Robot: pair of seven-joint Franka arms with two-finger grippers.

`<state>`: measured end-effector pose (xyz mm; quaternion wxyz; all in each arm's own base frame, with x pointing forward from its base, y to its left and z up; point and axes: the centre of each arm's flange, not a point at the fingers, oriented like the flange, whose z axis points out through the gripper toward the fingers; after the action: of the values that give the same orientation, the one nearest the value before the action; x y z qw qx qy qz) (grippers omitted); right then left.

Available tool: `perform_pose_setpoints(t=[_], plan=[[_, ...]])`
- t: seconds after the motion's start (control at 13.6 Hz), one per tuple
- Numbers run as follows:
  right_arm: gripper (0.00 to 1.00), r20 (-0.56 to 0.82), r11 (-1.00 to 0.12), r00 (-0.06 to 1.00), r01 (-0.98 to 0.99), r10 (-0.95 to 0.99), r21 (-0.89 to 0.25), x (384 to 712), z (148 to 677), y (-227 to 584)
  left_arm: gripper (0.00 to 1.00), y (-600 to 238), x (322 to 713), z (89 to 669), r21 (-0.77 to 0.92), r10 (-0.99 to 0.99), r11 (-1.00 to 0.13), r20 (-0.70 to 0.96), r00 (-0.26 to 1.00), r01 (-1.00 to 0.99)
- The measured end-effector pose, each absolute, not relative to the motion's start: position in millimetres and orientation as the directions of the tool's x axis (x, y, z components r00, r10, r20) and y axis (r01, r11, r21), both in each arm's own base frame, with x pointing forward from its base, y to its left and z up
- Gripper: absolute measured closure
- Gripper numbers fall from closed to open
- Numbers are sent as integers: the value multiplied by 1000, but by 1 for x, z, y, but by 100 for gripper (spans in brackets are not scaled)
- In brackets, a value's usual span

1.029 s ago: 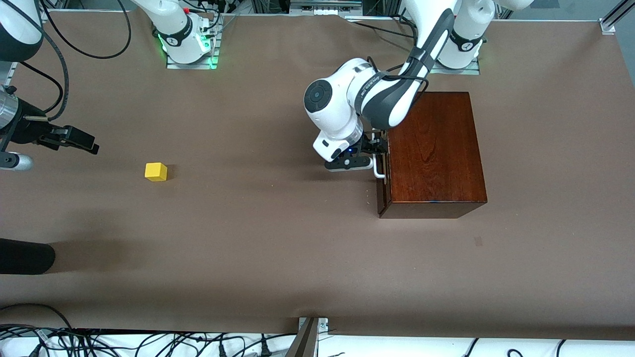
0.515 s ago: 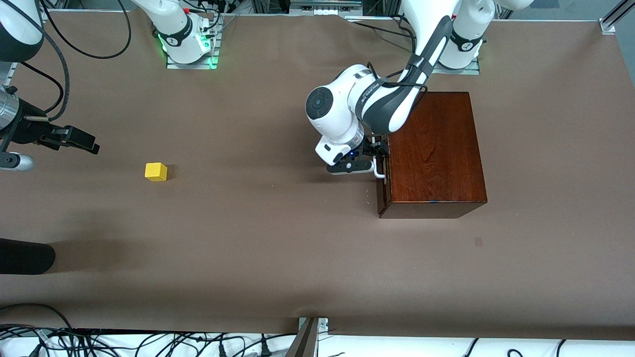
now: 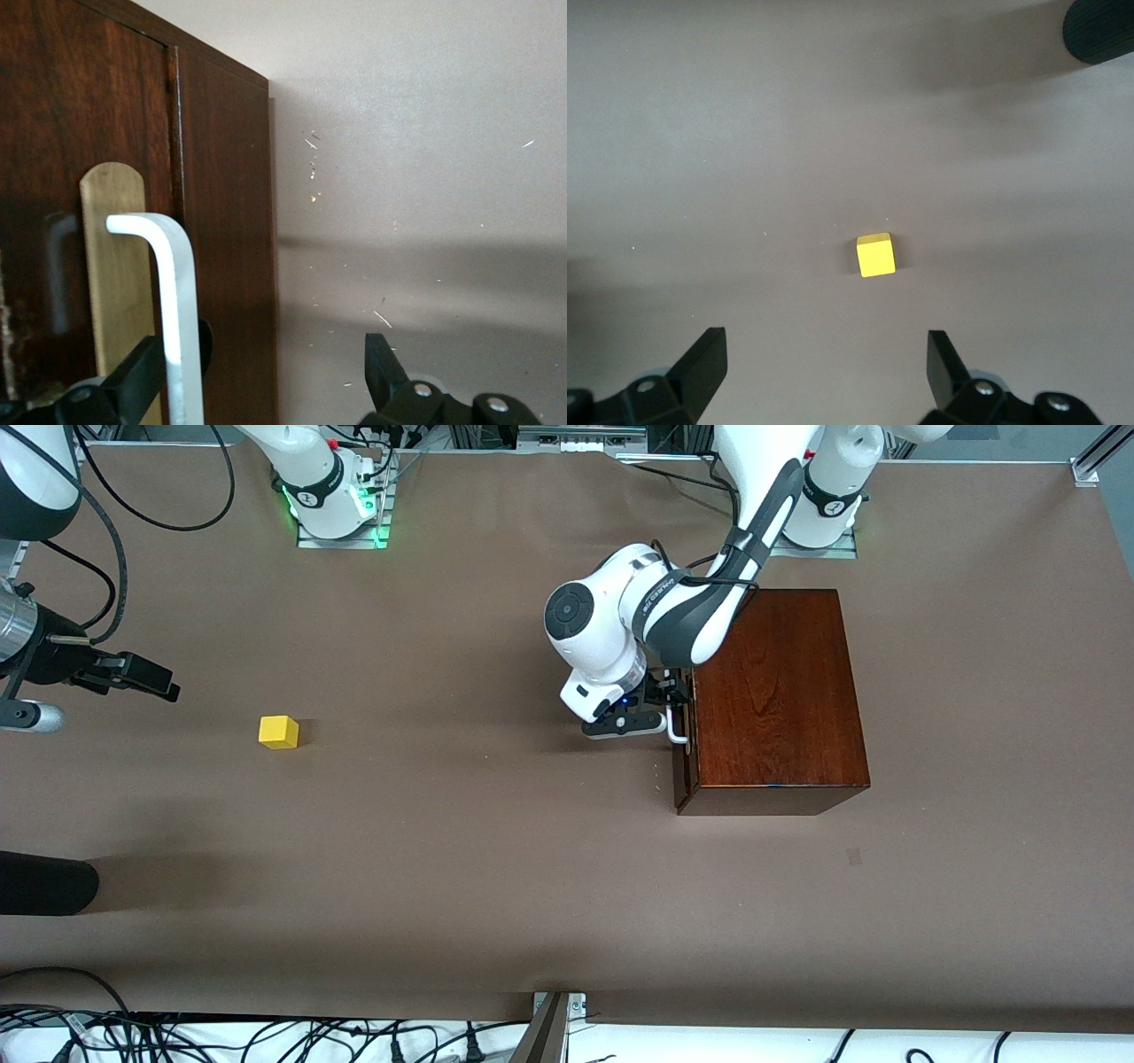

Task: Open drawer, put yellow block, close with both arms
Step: 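Grasp the white drawer handle with the left gripper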

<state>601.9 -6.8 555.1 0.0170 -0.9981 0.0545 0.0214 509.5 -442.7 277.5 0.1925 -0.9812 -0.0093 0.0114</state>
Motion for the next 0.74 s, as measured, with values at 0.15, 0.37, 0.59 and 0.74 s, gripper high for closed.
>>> perform_pose_setpoints(t=[0.15, 0.37, 0.59, 0.74], plan=[[0, -45, -993, 993, -109, -108, -32, 602, 555, -7, 0, -445, 508, 276, -376, 28, -926, -16, 999, 20], [0, -45, -993, 993, -110, -109, -32, 602, 555, -7, 0, -446, 507, 276, -376, 40, -926, -11, 999, 33], [0, -47, -993, 993, -111, -109, -31, 602, 555, -8, 0, -449, 506, 277, -374, 56, -926, -1, 998, 52], [0, -49, -993, 993, -111, -110, -31, 602, 554, -8, 0, -451, 504, 277, -367, 64, -928, -5, 998, 58]])
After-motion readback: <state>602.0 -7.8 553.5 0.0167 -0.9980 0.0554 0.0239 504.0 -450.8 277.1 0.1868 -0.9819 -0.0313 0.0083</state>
